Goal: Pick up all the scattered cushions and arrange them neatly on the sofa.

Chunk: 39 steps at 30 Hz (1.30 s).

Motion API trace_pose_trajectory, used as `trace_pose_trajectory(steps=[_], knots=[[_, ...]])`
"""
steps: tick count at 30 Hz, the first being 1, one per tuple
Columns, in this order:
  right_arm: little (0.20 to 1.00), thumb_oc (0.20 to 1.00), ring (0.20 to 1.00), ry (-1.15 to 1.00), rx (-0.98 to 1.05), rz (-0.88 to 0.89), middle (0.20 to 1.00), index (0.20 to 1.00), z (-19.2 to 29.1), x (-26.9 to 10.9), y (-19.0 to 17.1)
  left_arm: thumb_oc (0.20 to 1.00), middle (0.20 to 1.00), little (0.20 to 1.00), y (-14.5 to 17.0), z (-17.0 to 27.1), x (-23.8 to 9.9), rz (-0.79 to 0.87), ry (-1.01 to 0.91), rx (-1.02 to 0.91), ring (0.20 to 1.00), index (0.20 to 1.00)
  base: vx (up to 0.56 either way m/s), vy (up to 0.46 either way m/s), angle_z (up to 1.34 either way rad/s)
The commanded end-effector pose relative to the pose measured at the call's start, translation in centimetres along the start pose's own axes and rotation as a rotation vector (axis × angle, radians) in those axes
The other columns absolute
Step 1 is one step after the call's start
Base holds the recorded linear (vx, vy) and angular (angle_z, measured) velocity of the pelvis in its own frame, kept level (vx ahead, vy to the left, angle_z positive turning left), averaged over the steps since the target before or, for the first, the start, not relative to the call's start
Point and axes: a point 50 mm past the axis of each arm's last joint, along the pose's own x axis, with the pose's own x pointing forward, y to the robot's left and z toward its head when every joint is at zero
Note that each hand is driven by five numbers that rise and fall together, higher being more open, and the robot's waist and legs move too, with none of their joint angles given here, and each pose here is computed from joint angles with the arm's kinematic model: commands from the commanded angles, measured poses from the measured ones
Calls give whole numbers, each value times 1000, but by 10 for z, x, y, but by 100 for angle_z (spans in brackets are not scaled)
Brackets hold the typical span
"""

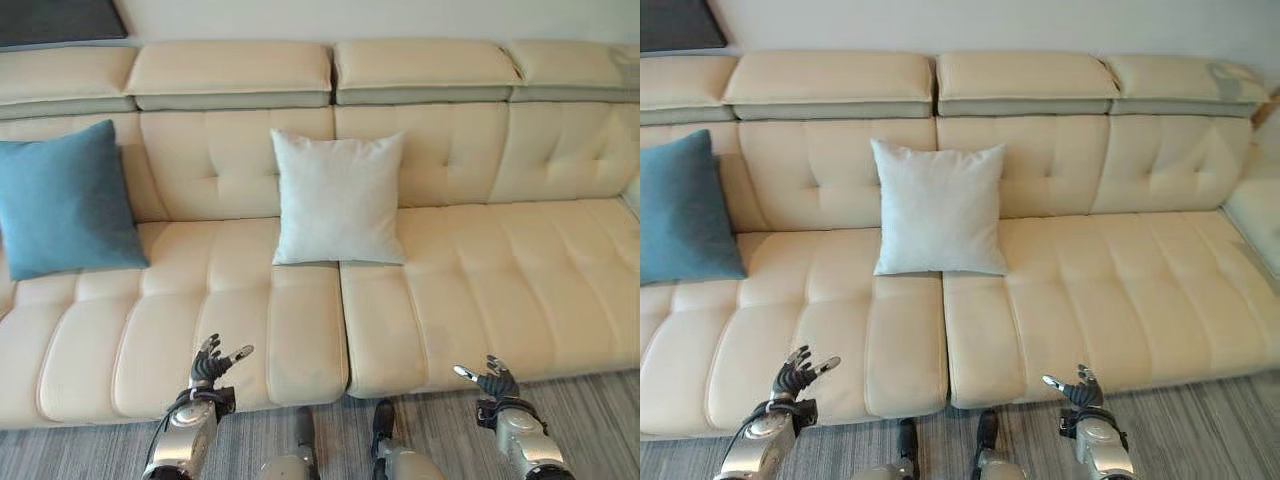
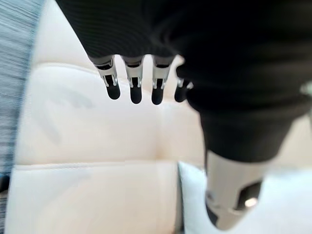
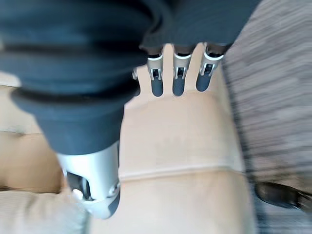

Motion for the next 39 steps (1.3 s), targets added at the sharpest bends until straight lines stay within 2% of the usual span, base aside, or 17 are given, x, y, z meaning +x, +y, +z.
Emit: trace_pose_trajectory(steps=[1, 7, 17, 39], knots=[[1000, 1000, 1000, -92, -19, -33, 1000, 1000, 21, 4, -15, 1000, 1000, 1000, 19, -6, 1, 53, 16, 40, 1000, 1000, -129, -158, -3], [1000, 1000, 1000, -110, -45, -22, 1000, 1000, 26, 3, -15, 1000, 1000, 1000, 24, -19, -4, 76, 69, 15, 1000, 1000, -253, -234, -13], [1000, 1000, 1000, -125, -99, 0, 1000, 1000, 27, 1, -20, 1000, 1000, 1000, 16, -24, -8, 35, 74, 26, 1000, 1000, -233, -118, 15], [1000, 1000, 1000, -12, -33, -4, 1000, 1000, -7, -7, -14, 1000, 1000, 1000, -6, -38, -11, -67, 136, 136, 1000, 1000, -41, 115, -14]])
